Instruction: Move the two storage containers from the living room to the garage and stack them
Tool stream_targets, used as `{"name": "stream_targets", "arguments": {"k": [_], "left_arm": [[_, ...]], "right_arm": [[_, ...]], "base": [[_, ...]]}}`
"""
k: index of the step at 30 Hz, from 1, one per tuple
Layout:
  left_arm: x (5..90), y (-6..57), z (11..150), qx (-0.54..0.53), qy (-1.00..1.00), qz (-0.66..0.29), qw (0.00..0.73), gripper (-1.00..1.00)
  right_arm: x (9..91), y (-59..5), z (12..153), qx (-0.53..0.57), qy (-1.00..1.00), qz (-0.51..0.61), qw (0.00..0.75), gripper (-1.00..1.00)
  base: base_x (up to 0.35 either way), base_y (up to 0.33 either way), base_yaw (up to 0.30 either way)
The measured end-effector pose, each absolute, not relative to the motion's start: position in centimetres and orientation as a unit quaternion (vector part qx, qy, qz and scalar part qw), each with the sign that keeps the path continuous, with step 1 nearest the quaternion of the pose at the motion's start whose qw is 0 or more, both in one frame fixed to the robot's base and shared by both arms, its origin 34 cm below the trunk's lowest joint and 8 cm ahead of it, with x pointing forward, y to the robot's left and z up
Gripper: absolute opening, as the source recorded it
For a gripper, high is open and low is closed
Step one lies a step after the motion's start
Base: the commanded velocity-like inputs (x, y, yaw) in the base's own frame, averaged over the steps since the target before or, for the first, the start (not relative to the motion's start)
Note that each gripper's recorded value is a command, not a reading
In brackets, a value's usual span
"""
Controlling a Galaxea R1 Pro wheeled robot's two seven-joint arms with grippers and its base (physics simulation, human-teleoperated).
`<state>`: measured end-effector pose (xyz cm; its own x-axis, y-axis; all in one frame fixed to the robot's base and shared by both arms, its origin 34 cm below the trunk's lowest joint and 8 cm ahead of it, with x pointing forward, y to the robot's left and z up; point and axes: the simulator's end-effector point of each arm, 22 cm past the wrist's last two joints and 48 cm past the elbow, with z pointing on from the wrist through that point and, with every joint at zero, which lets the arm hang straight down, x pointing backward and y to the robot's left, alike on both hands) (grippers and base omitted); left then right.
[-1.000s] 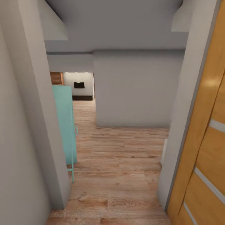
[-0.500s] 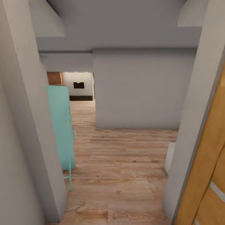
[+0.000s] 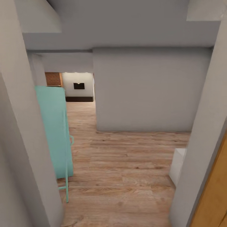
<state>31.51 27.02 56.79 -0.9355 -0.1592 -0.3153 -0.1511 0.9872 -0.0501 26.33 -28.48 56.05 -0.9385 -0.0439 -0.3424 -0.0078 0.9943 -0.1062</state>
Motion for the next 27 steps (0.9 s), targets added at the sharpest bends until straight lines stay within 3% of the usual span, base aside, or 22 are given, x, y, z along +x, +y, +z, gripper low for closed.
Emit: {"name": "stream_targets", "arguments": {"k": [27], "left_arm": [[31.51, 27.02, 56.79, -0.079, 0.984, -0.013, 0.161, 1.0]], "right_arm": [[26.33, -28.41, 56.05, -0.013, 0.983, -0.051, 0.175, 1.0]], "base": [[0.325, 0.0, 0.0]]}}
